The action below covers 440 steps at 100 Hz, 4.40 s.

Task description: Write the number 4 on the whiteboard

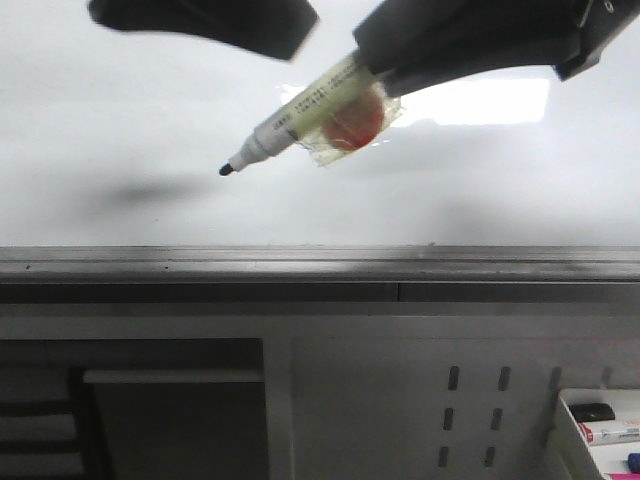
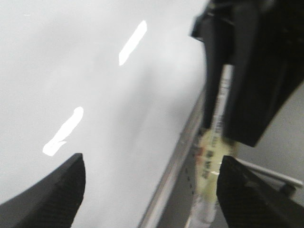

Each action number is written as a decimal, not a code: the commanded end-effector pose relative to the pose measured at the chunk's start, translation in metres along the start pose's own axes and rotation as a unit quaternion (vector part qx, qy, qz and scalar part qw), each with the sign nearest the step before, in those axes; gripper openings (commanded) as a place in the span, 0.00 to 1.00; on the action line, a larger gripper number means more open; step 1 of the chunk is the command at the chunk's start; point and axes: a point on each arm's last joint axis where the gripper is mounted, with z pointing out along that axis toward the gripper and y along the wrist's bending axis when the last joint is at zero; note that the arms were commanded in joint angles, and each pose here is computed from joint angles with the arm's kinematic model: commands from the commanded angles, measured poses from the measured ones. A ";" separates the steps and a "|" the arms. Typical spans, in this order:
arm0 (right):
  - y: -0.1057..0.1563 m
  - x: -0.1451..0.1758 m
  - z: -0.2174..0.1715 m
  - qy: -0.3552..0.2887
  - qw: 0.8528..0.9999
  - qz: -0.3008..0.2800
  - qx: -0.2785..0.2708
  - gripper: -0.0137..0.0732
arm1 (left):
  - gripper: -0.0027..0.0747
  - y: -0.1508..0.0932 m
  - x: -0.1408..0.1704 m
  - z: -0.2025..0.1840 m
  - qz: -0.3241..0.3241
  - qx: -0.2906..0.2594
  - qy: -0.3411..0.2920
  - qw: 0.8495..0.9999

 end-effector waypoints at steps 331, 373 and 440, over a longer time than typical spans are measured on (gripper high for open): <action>0.032 -0.023 -0.037 -0.106 0.983 -0.078 0.126 0.10 | 0.67 0.012 0.003 -0.063 -0.090 -0.072 -0.107 0.988; 0.041 -0.016 -0.033 -0.069 0.992 -0.074 0.070 0.10 | 0.67 -0.031 -0.010 -0.011 -0.010 0.019 -0.083 0.996; 0.047 -0.014 -0.033 -0.062 0.994 -0.081 0.039 0.10 | 0.36 -0.032 -0.013 0.013 0.008 0.035 -0.059 0.998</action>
